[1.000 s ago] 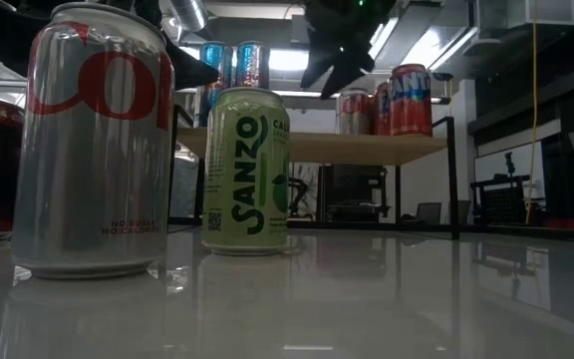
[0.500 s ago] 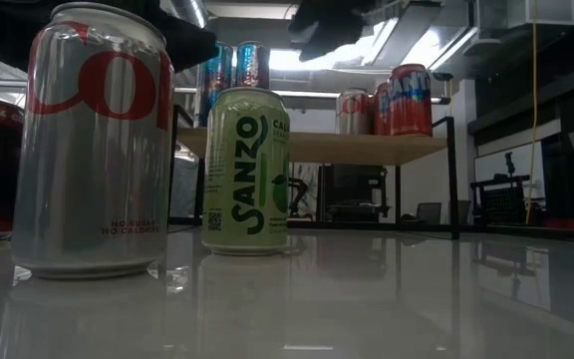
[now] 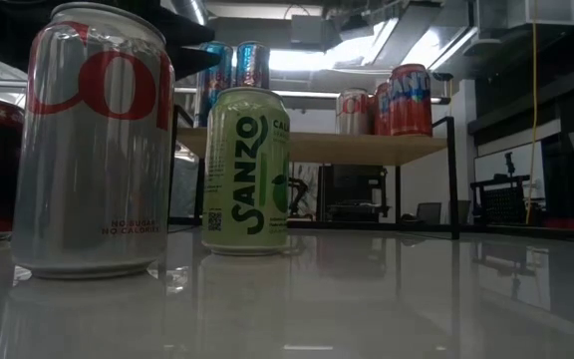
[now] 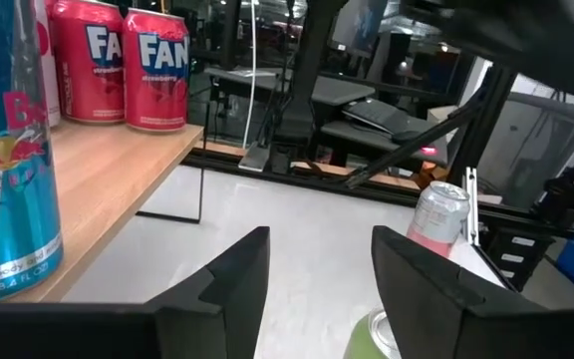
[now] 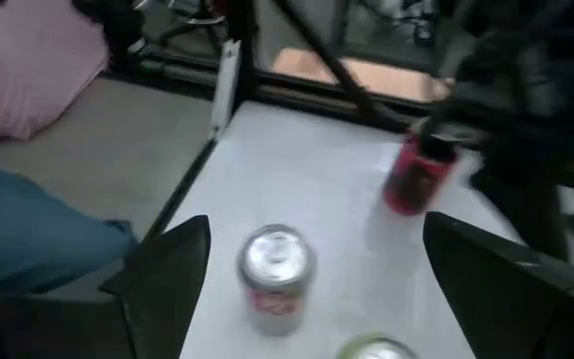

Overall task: Sort soda cans
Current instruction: Put the red-silver soda can on the shelf aligned with the red-silver soda can

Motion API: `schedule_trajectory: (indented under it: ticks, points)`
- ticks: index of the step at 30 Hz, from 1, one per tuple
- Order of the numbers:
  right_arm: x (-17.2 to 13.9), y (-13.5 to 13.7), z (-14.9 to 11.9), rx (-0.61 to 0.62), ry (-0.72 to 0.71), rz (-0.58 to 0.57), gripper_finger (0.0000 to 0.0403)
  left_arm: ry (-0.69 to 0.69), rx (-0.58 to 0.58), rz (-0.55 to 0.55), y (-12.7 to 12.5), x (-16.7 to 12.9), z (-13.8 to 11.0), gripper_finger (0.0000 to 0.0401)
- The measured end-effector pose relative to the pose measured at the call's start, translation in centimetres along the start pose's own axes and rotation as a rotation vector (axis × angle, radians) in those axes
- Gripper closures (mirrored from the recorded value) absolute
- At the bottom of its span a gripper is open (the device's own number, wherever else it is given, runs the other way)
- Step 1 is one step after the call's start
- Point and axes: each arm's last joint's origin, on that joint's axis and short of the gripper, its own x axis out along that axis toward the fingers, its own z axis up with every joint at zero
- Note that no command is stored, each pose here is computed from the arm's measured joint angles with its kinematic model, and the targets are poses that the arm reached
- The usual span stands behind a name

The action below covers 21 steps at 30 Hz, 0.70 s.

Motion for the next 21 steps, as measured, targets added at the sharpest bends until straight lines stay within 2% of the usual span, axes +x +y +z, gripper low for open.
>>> schedule_trajectory:
  ticks: [10,21]
  points:
    - [5.9,3.5,-2.9,-0.065,0.03,0.045,0.0045,0.021,0.005,0.005,0.0,0.0,-0.2,0.0228]
    - [10.6,3.7,-6.0,-0.069,0.064,0.003,0.0045,0.029,0.001,0.005,0.0,0.0,-0.3,0.0228]
